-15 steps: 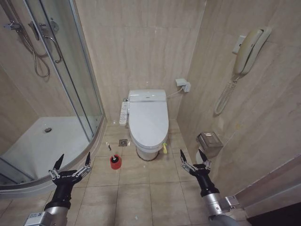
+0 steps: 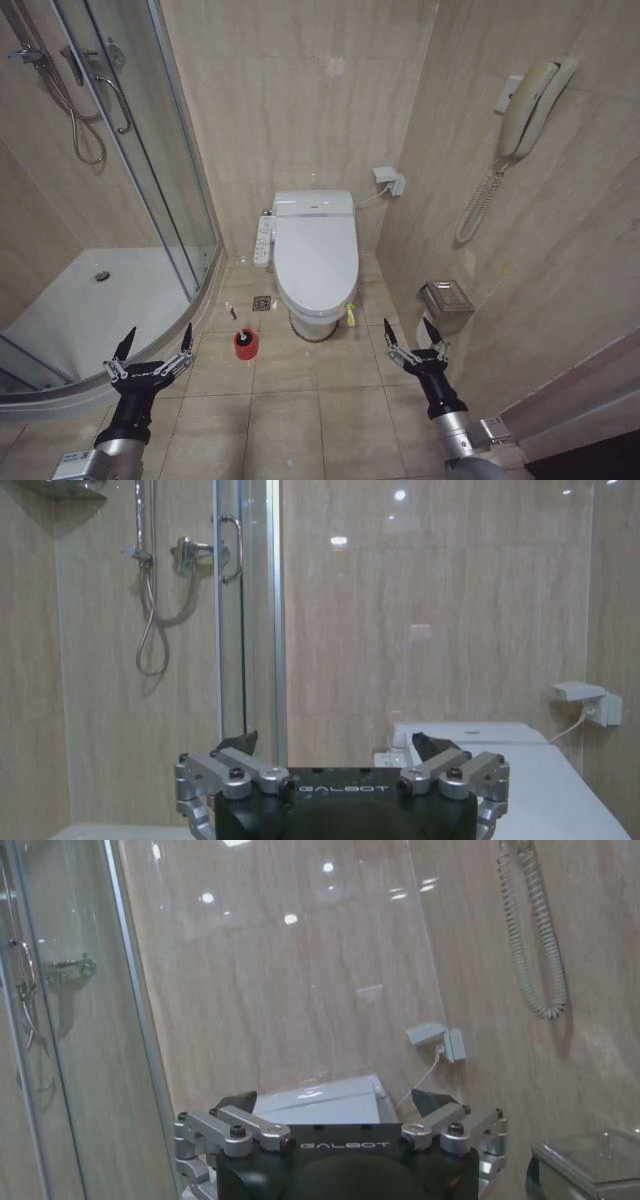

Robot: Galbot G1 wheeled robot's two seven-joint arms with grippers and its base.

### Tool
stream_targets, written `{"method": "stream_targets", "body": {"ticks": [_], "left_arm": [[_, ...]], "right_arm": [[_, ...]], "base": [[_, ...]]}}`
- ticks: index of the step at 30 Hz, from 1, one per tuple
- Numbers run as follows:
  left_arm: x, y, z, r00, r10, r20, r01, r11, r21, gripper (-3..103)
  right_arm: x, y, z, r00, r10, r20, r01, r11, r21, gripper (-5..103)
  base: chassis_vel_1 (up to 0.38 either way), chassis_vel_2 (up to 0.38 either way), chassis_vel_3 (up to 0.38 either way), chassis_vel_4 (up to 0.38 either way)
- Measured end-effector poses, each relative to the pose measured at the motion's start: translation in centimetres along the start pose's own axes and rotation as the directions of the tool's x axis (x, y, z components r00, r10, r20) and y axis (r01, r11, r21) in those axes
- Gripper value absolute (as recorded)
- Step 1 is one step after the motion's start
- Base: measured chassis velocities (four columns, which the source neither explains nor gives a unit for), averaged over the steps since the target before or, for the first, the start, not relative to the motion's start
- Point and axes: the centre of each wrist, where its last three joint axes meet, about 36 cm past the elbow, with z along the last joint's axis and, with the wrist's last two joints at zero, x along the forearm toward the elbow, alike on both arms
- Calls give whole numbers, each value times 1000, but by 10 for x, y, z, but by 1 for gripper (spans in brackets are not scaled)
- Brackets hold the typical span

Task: Open the toilet lid, clean the toilet bowl with a toilet brush, close the toilet lid, and flush.

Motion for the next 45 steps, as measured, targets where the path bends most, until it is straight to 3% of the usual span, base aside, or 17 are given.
{"method": "stream_targets", "body": {"ticks": [45], "left_arm": [[0,0,0,1000,0,0,0,1000,0,100]], "right_arm": [[-1,-10,1,999,8,46,-9,1000,20,100]], "base": [[-36,39,34,-41]]}}
